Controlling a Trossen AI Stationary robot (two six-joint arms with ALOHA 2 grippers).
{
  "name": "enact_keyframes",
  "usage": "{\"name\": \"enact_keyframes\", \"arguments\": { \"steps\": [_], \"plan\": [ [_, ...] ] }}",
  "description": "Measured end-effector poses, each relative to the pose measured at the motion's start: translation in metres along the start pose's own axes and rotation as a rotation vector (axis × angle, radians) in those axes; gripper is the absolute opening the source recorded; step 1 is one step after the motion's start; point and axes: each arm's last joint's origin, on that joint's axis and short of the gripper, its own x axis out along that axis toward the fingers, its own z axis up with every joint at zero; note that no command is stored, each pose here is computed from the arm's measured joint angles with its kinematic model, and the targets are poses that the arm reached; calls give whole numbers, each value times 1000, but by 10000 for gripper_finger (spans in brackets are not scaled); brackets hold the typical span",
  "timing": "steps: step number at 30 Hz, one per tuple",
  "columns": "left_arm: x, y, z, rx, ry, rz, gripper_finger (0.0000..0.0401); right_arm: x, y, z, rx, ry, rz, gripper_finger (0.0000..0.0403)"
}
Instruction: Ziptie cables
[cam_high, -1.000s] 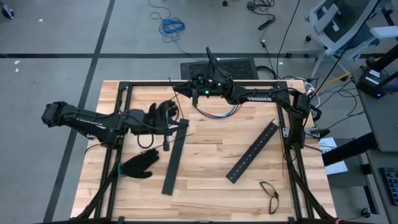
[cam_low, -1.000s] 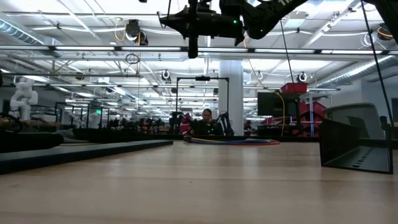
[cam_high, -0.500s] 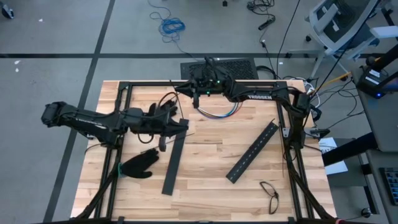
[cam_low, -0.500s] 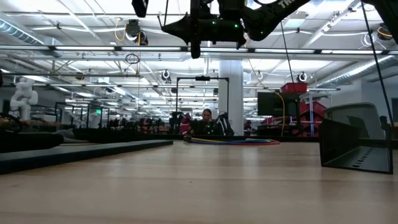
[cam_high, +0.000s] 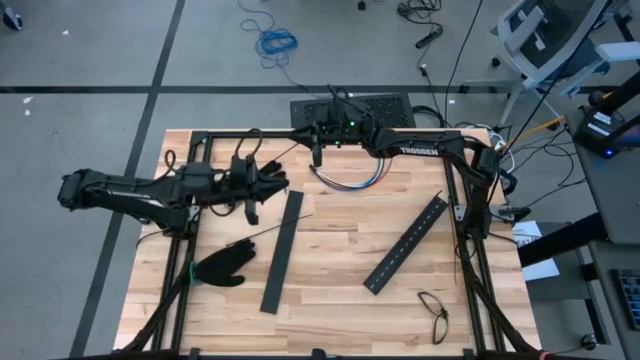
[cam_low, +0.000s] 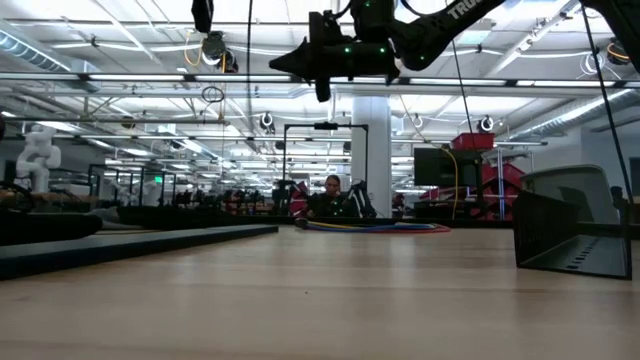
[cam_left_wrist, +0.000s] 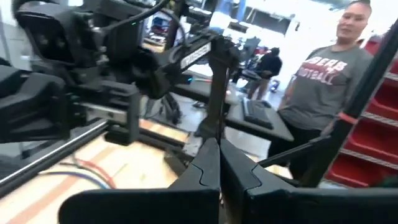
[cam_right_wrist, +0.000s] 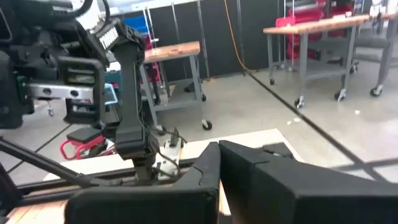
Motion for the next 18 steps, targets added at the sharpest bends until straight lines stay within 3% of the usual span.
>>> {"name": "enact_keyframes", "arguments": {
  "steps": [5, 9, 13, 18],
  "plan": [
    [0, 8, -17, 228, 174, 84, 0, -8, -13, 6, 69, -12, -34, 0],
    [0, 13, -26, 497, 270, 148, 0, -27, -30, 23, 309, -39, -78, 0],
    [6, 15, -35, 827, 358, 97, 0, -43, -51, 24, 572, 25, -41, 18],
    [15, 13, -49, 1158, 438, -15, 0, -48, -54, 17, 810, 147, 39, 92]
  ]
}}
